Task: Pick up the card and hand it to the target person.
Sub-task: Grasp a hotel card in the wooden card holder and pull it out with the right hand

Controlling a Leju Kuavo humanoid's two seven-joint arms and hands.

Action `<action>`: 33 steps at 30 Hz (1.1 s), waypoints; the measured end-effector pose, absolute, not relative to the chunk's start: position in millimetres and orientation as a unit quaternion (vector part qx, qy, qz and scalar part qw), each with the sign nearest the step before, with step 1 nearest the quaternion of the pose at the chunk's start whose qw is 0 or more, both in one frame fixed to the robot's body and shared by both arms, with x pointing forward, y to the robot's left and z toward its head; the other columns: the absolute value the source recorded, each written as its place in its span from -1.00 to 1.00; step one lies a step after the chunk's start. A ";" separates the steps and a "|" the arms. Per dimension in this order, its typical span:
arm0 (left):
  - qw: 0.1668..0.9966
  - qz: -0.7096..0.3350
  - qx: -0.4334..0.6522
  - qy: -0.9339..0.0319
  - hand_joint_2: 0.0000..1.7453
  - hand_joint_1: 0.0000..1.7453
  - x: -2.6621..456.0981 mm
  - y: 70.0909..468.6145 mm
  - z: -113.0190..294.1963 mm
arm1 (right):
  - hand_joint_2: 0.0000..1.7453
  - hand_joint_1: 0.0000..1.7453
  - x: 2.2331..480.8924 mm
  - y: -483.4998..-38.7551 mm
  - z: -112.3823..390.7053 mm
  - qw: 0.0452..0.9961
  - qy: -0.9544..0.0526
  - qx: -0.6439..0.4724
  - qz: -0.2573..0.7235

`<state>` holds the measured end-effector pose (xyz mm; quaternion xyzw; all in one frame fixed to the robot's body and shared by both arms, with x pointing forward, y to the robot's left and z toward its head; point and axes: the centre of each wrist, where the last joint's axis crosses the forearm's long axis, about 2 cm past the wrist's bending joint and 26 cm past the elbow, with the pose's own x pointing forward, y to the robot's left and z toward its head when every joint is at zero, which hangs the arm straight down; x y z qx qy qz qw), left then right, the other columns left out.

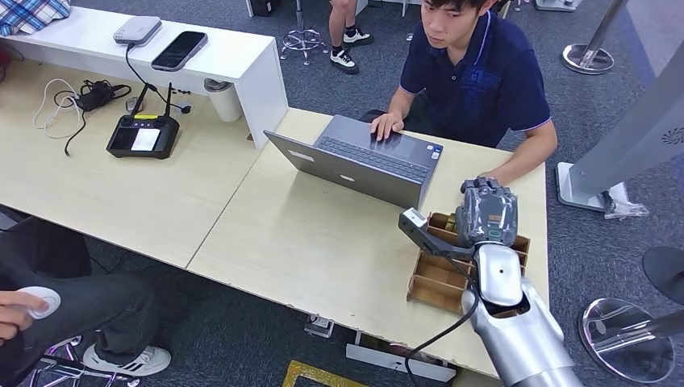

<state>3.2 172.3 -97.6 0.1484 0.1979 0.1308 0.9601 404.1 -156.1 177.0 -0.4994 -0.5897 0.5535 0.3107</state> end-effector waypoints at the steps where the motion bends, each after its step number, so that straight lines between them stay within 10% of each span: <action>1: 0.960 0.131 0.149 0.198 -1.00 -1.00 3.1 172.3 -97.6 | 1.00 0.15 404.0 -156.3 176.2 0.311 -0.589 -0.499 0.555; 21: 0.958 0.137 0.155 0.200 -1.00 -1.00 2.6 173.4 -97.8 | 1.00 0.07 401.4 -162.3 157.5 0.329 -0.568 -0.493 0.571; 33: 0.957 0.136 0.158 0.201 -1.00 -1.00 2.8 173.8 -97.8 | 1.00 0.48 397.1 -163.8 147.9 0.340 -0.566 -0.484 0.574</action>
